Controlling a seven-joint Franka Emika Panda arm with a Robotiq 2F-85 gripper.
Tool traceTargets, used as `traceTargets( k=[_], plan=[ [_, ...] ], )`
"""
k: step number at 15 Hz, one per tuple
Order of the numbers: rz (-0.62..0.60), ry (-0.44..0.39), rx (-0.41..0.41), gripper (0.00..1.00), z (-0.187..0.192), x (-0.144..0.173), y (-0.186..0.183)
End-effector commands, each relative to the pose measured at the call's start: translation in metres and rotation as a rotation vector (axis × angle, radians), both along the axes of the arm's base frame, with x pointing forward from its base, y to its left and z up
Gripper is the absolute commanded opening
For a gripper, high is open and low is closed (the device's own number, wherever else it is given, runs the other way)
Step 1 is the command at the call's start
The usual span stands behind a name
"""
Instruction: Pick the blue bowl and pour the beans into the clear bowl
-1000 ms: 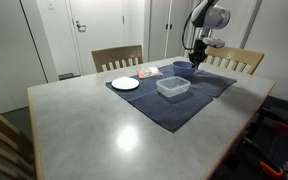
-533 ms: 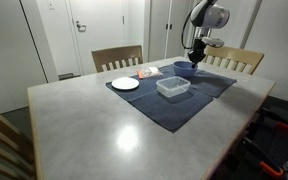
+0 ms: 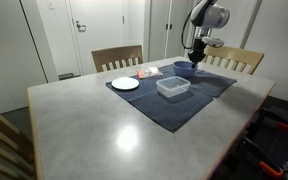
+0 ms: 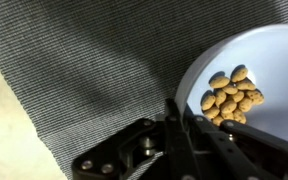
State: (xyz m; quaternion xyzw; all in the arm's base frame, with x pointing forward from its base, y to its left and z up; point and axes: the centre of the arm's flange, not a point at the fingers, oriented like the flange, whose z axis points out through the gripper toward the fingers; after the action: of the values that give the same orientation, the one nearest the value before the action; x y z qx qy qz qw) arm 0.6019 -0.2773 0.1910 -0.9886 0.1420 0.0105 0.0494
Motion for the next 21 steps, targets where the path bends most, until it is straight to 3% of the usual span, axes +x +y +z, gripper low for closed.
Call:
traceTargets(
  k=[1, 20, 21],
  plan=[
    [0.013, 0.016, 0.011, 0.01, 0.003, 0.005, -0.003],
    [0.147, 0.082, -0.029, 0.01, 0.049, 0.028, 0.027],
    [0.134, 0.069, -0.037, 0.05, 0.034, 0.027, 0.025]
  ],
)
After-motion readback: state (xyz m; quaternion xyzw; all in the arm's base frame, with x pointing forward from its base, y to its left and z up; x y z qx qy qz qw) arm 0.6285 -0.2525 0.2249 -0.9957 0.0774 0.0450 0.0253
